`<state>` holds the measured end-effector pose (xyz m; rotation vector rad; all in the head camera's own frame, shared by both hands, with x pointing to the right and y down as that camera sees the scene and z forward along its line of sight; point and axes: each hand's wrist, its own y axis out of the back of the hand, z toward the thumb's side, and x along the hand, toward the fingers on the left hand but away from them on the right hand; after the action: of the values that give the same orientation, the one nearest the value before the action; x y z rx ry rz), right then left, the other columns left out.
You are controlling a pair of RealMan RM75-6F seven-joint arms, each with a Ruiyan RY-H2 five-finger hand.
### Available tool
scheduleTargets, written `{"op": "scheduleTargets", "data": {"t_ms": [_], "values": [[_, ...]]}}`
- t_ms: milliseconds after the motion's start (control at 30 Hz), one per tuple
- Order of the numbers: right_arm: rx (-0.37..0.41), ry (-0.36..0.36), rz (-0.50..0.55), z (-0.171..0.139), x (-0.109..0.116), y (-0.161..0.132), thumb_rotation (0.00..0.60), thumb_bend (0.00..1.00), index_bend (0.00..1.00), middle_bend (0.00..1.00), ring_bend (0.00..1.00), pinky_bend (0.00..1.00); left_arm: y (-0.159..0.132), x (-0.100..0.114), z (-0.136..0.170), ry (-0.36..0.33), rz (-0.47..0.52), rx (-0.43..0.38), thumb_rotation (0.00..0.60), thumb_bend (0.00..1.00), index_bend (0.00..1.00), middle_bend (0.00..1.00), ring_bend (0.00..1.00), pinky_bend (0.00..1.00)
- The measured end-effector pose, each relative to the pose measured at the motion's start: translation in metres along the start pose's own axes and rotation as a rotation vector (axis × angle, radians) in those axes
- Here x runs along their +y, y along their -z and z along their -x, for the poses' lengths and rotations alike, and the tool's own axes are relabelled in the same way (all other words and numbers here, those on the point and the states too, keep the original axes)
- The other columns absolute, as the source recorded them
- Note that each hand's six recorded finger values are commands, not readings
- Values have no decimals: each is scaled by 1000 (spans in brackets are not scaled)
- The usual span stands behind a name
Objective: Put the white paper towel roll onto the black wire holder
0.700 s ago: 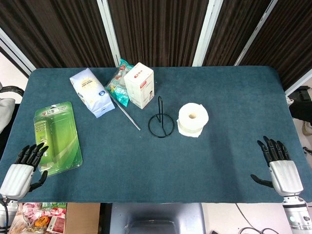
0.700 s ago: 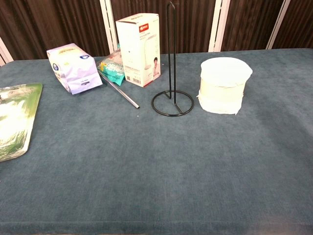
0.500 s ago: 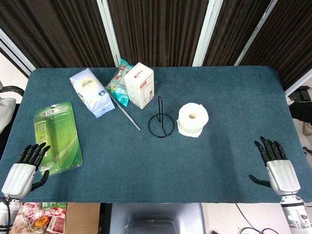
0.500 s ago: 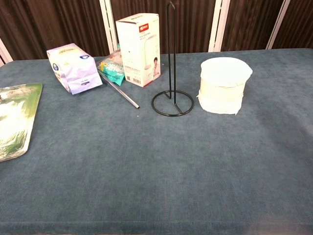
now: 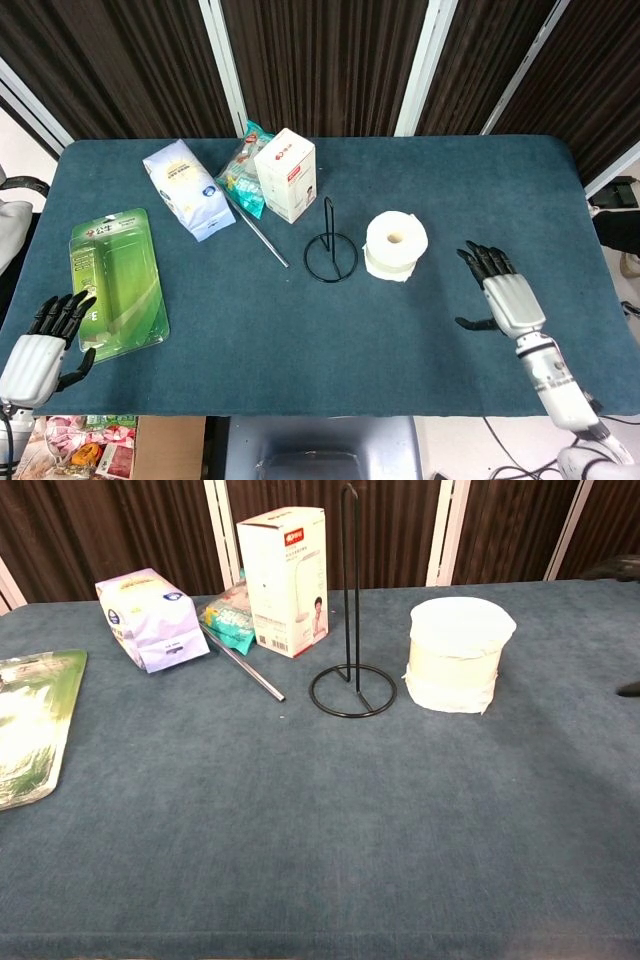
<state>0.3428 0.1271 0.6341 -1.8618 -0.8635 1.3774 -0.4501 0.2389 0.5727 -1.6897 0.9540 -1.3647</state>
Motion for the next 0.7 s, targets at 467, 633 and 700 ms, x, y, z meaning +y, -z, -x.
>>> {"op": "scheduleTargets", "data": {"t_ms": [467, 633, 700], "values": [[-30, -113, 123, 102, 3, -40, 600, 117, 0, 0, 0, 0, 8, 2, 0, -2, -5, 33, 600, 469, 0, 18, 0, 56], [-50, -146, 132, 120, -2, -47, 600, 117, 0, 0, 0, 0, 9, 2, -1, 0, -7, 41, 600, 471, 0, 17, 0, 56], [-58, -152, 132, 127, -4, -49, 600, 117, 0, 0, 0, 0, 9, 1, -1, 2, -8, 41, 600, 470, 0, 17, 0, 56]]}}
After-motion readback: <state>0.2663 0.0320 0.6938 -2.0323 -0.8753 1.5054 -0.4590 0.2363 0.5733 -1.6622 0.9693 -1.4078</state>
